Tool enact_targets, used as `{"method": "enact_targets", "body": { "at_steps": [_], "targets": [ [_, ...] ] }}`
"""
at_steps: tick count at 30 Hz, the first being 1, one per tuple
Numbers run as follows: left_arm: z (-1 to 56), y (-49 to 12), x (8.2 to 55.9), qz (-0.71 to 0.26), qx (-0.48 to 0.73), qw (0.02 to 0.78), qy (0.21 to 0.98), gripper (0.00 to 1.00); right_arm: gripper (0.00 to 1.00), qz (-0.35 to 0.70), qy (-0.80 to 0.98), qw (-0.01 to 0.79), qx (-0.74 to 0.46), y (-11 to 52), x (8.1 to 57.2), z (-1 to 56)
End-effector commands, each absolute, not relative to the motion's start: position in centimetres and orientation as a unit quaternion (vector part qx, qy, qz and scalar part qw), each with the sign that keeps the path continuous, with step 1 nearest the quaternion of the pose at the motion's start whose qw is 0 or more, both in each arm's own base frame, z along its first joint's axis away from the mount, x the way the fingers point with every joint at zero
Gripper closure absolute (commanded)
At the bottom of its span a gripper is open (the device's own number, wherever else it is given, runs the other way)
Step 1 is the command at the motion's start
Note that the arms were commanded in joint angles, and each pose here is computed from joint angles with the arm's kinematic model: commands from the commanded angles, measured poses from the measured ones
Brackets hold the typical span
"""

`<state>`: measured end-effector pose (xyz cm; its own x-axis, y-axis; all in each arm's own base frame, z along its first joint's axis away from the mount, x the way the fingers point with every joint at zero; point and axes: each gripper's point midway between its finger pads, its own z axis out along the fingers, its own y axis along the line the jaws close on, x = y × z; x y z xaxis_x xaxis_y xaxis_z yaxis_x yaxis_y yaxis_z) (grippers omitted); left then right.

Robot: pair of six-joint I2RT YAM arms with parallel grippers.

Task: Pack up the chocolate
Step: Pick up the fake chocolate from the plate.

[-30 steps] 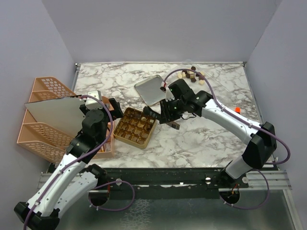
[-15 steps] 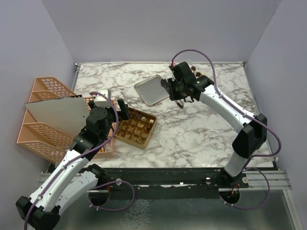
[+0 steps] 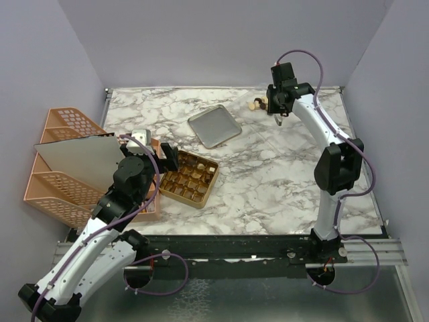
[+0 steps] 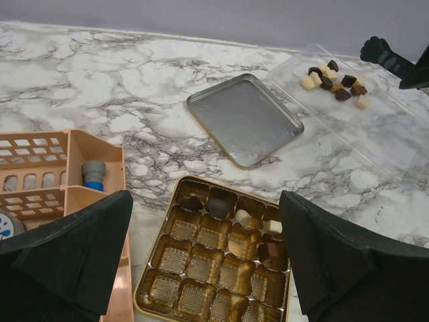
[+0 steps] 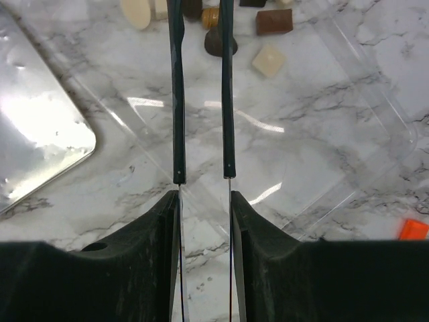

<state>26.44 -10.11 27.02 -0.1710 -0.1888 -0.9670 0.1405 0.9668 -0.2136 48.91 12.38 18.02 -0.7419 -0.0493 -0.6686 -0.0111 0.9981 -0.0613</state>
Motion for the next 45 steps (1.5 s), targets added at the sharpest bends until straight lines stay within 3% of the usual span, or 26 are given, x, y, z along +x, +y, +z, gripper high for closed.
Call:
{"method": "enact_targets", "body": {
  "at_steps": [1,16,45],
  "targets": [
    [27.3,-10.6,26.0,-0.138,-0.006,0.648,0.749,0.01,0.63,-0.065,0.938,0.341,-0.004,9.8,50.2,16.9],
    [27.3,-10.8,25.9,-0.138,-0.001,0.649,0.748,0.01,0.62,-0.099,0.951,0.292,0.015,7.0,49.6,12.1],
    [27.7,-10.5,25.7,-0.135,-0.005,0.654,0.744,0.01,0.60,-0.093,0.957,0.272,0.031,5.9,50.4,8.8]
  ]
}}
